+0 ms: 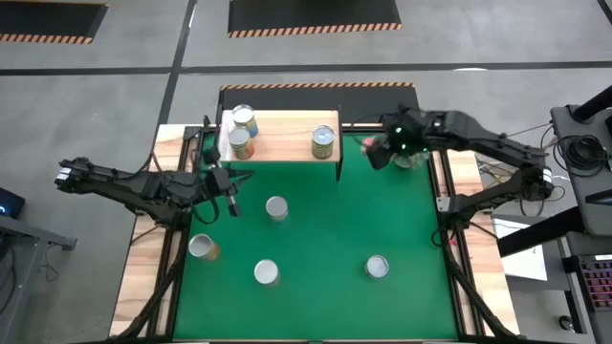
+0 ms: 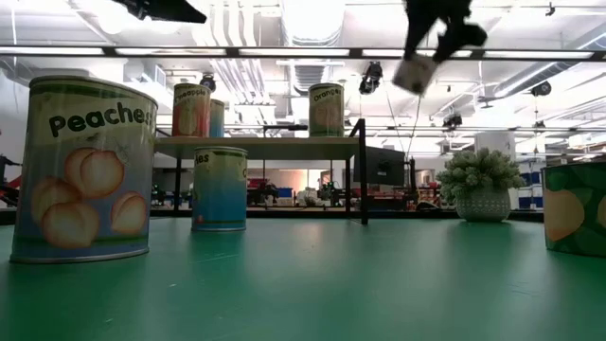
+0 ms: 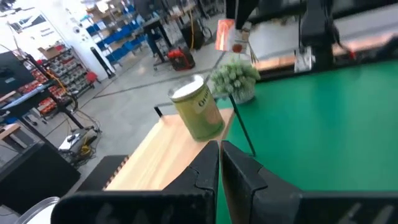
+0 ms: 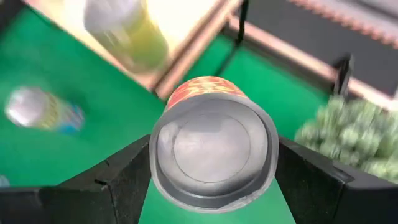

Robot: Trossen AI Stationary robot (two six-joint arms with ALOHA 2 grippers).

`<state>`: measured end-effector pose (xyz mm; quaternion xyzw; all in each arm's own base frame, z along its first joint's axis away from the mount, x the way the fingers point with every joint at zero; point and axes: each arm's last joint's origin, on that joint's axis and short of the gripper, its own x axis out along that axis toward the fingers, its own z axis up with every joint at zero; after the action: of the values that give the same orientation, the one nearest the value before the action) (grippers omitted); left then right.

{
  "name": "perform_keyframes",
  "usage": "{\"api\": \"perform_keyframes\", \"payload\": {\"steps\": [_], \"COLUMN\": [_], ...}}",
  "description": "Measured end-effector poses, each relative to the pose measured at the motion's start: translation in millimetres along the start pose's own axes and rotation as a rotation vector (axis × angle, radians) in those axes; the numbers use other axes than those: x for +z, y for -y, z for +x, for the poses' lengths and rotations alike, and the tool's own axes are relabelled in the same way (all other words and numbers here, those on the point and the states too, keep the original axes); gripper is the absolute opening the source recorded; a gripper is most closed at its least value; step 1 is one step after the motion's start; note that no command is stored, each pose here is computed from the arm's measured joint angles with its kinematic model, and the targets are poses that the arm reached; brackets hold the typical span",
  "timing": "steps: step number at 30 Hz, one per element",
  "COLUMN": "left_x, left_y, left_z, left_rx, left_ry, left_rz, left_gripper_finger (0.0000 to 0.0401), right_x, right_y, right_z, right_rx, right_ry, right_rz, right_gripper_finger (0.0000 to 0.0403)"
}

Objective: Pick and place cans onto a shelf
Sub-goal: Put the canned saucy meatballs on the shelf

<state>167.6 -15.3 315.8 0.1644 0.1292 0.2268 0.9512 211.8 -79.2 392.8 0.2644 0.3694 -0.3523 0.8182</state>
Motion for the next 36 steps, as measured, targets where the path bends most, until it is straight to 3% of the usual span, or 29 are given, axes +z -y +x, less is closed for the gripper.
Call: {"api": "perform_keyframes", "payload": {"steps": [7, 18, 26, 30, 36], "left_x": [0.1, 0.3, -1.7, -2.1, -2.3], "left_y": [-14.2, -22.6, -25.2, -26.0, -26.4], "left_z": [-16.7, -26.5, -30.0, -31.1, -31.6], "left_rx": [0.021, 0.027, 0.026, 0.026, 0.027], "left_ry": [0.087, 0.113, 0.108, 0.108, 0.107], "left_rz": [-0.083, -0.126, -0.122, -0.122, -0.122], "left_gripper_finger": [0.0, 0.0, 0.0, 0.0, 0.0], "right_x": [26.9, 82.1, 118.7, 123.5, 125.3], "right_y": [-13.1, -68.2, -104.3, -117.8, -131.0], "right_z": [-30.5, -24.6, 1.7, 27.0, 63.6], "right_rx": [0.095, 0.173, 0.228, 0.293, 0.285], "right_ry": [0.175, 0.284, 0.337, 0.345, 0.33], "right_rz": [-0.06, -0.304, -0.461, -0.523, -0.68], "right_gripper_finger": [0.0287, 0.0288, 0.0288, 0.0288, 0.0288]}}
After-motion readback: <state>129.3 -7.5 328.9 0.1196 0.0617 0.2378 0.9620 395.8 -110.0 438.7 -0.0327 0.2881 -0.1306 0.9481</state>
